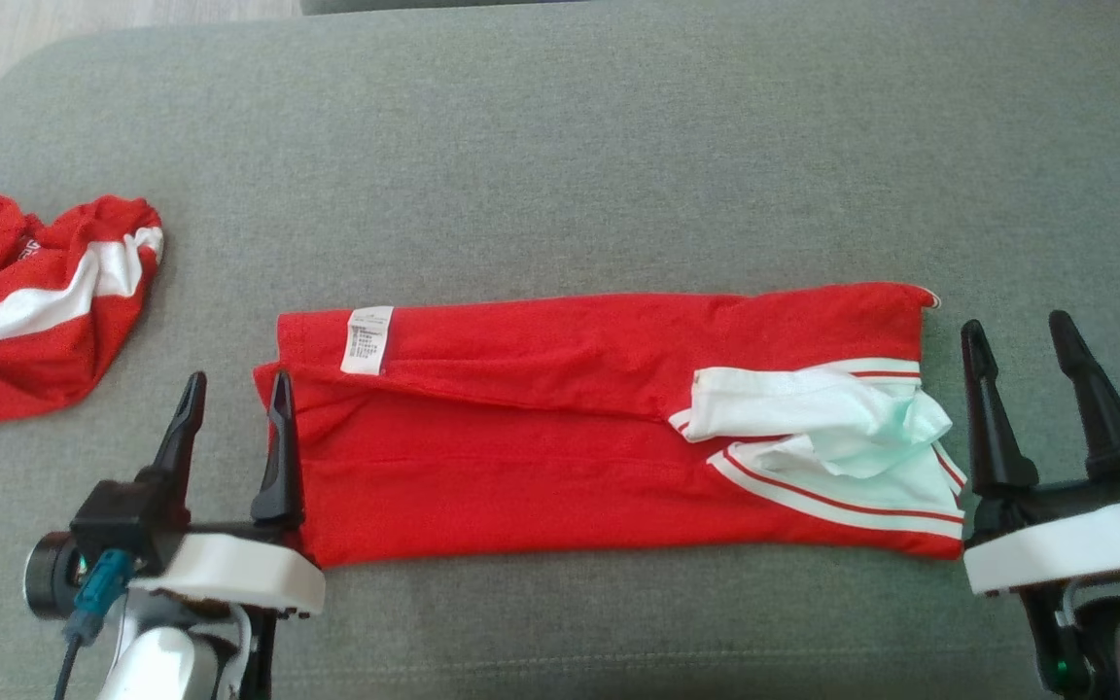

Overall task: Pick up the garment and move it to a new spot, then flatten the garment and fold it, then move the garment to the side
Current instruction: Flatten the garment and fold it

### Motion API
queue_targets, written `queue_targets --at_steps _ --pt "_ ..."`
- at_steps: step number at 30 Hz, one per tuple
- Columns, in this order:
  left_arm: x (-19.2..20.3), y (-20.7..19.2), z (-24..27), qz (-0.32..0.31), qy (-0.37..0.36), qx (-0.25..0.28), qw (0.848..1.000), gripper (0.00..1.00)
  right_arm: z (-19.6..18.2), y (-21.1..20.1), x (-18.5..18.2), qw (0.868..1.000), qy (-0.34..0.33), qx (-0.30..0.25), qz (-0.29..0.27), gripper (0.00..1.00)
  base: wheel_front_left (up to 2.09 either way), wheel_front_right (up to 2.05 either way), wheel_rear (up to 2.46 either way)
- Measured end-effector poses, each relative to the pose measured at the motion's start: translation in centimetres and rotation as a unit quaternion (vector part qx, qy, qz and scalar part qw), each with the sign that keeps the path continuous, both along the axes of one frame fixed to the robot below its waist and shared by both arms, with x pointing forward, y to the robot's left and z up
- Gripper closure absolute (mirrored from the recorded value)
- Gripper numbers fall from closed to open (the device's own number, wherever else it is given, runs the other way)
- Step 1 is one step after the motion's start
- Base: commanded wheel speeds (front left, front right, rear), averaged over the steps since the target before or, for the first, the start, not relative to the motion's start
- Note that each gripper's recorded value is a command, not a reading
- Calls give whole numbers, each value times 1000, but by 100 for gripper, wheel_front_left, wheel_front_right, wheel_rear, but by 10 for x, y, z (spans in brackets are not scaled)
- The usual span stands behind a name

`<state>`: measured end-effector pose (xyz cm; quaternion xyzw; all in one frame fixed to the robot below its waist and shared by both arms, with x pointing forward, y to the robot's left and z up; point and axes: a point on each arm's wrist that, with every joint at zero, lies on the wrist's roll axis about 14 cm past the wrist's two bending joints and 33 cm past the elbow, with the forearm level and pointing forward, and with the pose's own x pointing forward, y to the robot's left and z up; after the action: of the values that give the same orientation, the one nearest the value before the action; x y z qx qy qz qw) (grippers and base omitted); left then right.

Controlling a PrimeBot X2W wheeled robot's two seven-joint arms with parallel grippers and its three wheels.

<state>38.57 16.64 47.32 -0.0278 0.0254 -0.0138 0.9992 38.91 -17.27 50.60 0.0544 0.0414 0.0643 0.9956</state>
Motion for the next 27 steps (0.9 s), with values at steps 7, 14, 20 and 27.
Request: queue_targets --at_steps 7,14,20,27 --pt "1 0 -3 0 4 0 1000 0 -9 0 -2 1000 14 1 0 0 0 0 0" --pt "3 2 -10 2 15 1 1000 0 -40 -6 -3 998 65 2 -8 0 0 0 0" --pt "19 4 -14 4 14 3 1000 0 -93 -15 -5 988 155 -4 -12 0 0 0 0" --pt "31 8 -28 7 28 4 1000 0 -146 3 -2 966 258 6 19 0 0 0 0"
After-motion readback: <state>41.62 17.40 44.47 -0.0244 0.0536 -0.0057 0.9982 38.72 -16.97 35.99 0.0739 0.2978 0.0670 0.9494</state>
